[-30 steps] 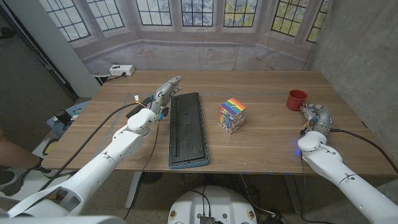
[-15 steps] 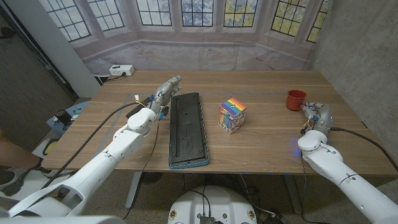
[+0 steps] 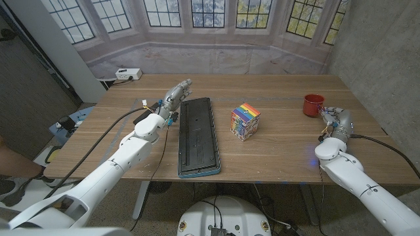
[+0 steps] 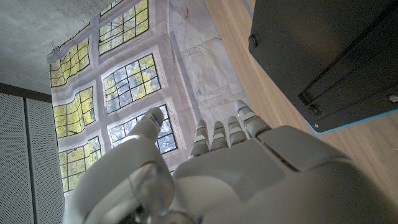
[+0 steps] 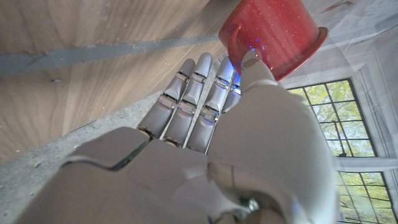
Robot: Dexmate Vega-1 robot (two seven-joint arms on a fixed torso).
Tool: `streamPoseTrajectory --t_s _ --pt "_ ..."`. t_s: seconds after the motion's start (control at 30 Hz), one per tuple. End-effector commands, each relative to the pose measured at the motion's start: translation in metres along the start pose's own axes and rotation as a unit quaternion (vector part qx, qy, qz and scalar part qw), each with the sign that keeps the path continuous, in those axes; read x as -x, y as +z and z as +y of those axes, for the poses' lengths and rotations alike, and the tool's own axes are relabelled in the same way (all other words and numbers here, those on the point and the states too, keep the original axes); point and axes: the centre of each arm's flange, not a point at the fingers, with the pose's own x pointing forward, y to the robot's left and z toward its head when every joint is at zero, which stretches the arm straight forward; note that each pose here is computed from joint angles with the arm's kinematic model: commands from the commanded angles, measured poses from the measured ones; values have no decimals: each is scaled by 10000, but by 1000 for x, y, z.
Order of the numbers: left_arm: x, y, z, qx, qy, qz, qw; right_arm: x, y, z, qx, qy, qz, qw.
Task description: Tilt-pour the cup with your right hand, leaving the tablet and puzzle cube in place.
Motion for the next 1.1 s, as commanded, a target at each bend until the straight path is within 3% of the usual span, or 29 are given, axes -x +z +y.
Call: streamPoseTrajectory --t_s 0.03,1.1 --pt "6 3 0 -22 7 -39 10000 7 10 -6 -47 -34 -158 9999" --pt "20 -1 7 33 93 -49 9999 15 48 -12 76 144 -550 9984"
